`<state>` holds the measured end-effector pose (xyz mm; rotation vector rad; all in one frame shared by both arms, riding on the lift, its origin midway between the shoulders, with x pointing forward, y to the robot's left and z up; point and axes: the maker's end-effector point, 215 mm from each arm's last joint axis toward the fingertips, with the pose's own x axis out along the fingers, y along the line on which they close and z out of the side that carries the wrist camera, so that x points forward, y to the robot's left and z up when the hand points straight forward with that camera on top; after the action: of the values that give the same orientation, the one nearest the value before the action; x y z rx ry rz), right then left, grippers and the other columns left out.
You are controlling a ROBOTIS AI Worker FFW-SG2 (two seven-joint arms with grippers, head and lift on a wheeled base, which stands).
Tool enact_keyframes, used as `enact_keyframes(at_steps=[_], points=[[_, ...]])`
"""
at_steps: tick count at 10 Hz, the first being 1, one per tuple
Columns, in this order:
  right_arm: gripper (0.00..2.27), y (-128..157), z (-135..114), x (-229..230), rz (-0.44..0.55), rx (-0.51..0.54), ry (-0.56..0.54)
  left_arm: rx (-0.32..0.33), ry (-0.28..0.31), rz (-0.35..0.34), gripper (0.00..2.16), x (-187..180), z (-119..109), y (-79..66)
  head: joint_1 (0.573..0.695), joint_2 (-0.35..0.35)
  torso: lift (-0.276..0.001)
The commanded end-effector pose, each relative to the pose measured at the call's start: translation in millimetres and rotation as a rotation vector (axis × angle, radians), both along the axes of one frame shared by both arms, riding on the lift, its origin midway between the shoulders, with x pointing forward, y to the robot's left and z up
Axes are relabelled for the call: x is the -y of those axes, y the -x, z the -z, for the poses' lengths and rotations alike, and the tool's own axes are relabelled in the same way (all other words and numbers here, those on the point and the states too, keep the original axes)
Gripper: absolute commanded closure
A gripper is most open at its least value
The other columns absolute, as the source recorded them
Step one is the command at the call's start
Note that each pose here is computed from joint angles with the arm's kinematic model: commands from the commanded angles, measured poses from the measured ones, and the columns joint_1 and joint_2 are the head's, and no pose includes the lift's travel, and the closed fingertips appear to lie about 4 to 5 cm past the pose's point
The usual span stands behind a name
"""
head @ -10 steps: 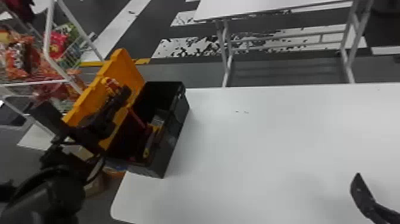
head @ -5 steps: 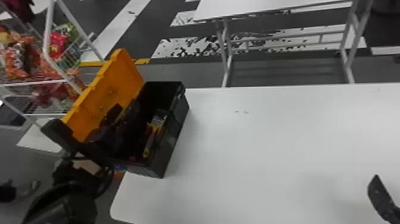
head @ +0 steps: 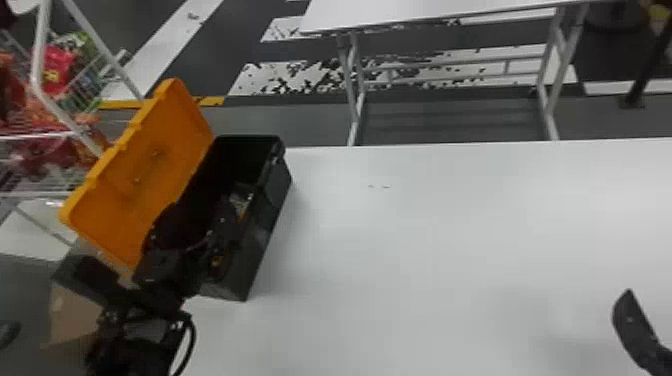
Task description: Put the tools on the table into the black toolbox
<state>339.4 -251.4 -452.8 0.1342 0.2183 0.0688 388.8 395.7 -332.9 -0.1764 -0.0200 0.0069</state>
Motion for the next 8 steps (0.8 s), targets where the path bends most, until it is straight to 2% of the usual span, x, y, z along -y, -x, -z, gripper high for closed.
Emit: enact_keyframes(at_steps=[1, 3, 4, 6, 8], points=[[0.08, 5.1, -6.2, -1.2, -0.007, 0.028, 0.0, 0.0, -0.021, 0.021, 0.03, 30.5, 12.8, 11.3, 0.695, 0.231, -0.075], [0.08, 12.0, -8.3, -7.9, -0.023, 0.045, -0.006, 0.034, -0.039, 0.012, 0.03, 56.3, 20.2, 30.2, 0.695, 0.187, -0.075], [0.08, 15.0, -11.3, -11.0, -0.025, 0.067, -0.005, 0.079, -0.092, -0.009, 0.04, 67.7, 15.1, 39.4, 0.695, 0.176, -0.075], [0.08, 25.7, -13.5, -18.2, -0.032, 0.102, -0.001, 0.131, -0.133, -0.03, 0.04, 87.3, 13.0, 60.0, 0.695, 0.164, -0.075], [0.08, 37.4, -30.7, -23.9, -0.03, 0.188, 0.006, 0.15, -0.138, -0.043, 0.04, 107.8, 22.5, 76.1, 0.695, 0.147, -0.075]])
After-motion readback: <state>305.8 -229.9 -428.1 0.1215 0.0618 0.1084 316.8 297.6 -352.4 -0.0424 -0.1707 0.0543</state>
